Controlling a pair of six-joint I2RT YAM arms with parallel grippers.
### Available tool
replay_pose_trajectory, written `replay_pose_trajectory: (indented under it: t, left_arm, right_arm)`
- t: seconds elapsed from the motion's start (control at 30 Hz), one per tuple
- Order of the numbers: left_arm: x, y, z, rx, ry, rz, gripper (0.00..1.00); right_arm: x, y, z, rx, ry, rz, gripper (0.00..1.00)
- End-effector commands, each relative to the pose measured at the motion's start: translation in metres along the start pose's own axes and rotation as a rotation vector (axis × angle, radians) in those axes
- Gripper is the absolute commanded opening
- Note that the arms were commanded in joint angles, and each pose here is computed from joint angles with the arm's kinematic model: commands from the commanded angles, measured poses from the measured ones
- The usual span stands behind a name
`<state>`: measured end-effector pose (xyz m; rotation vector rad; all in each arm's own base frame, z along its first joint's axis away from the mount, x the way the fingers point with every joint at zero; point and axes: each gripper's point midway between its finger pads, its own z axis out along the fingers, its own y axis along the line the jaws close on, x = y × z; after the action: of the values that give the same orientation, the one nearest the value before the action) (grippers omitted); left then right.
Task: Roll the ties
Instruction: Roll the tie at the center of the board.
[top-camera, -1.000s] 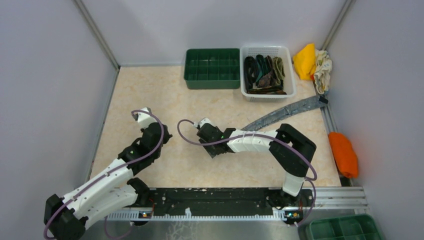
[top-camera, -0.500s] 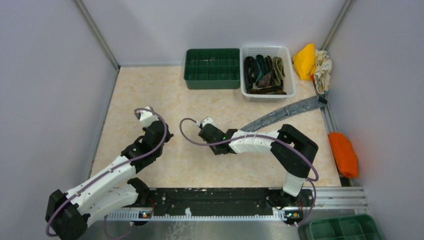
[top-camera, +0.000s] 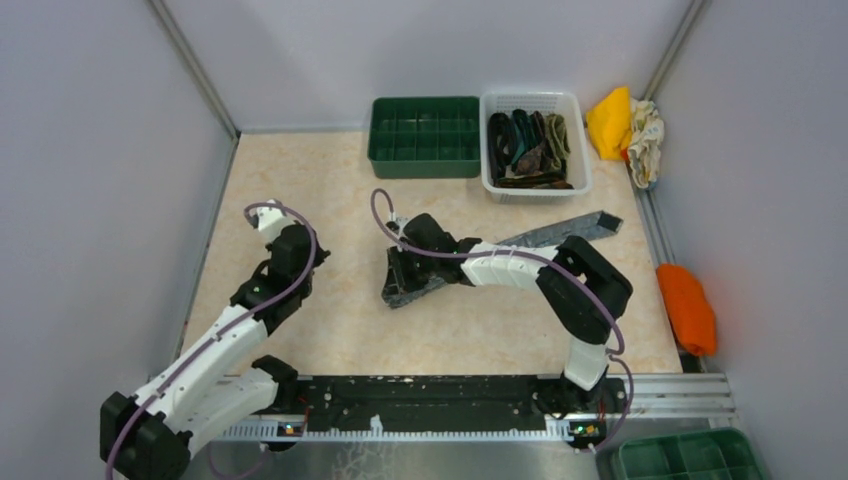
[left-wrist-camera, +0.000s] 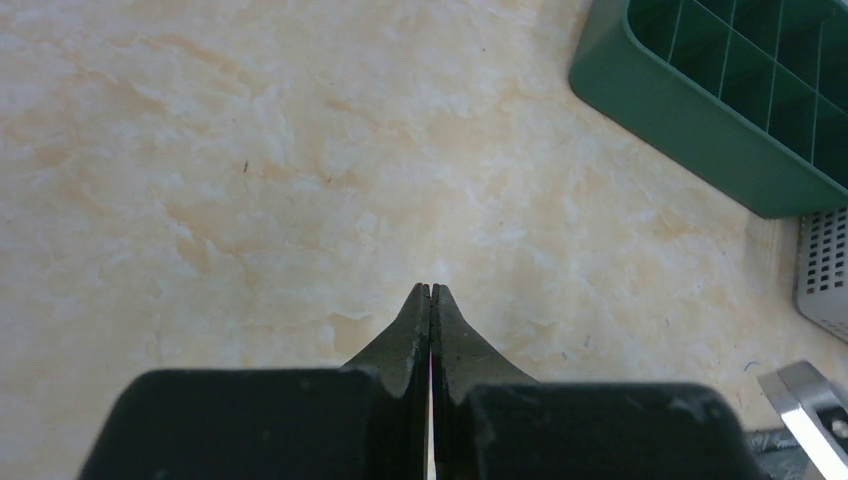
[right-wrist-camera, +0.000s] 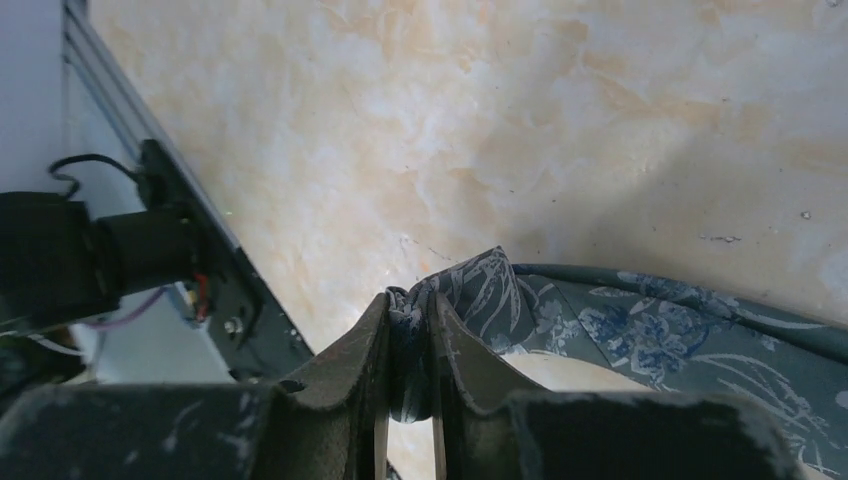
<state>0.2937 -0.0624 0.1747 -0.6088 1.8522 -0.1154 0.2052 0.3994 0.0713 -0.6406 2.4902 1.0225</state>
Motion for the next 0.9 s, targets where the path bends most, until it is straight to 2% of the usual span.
replay_pose_trajectory:
  t: [0.0,0.17,0.3,0.63,0.67,0.73,0.87]
  left_arm:
    - [-0.003,-0.021,0.002,0.086,0.014,0.007,0.0]
    - [0.004,-0.036,0.006,0.143,0.043,0.022,0.0]
    - [0.011,-0.052,0.011,0.192,0.079,0.042,0.0]
    - [0.045,-0.079,0.025,0.29,0.194,0.075,0.0]
    - [0.048,-0.081,0.026,0.295,0.2,0.077,0.0]
    - [0.053,-0.085,0.028,0.308,0.213,0.085,0.0]
    - [0.059,-0.094,0.029,0.338,0.229,0.102,0.0]
  right_arm:
    - [-0.012,0.022,-0.005,-0.254,0.021,0.159,0.1]
    - [-0.004,0.007,-0.013,-0.336,0.047,0.279,0.09]
    - [0.003,-0.014,-0.013,-0.334,0.063,0.345,0.09]
    - [0.0,-0.049,-0.025,-0.253,0.019,0.372,0.09]
    - [0.0,-0.051,-0.026,-0.25,0.019,0.372,0.07]
    - [-0.001,-0.05,-0.031,-0.276,0.01,0.393,0.04]
    - [-0.004,-0.042,-0.039,-0.367,0.013,0.417,0.04]
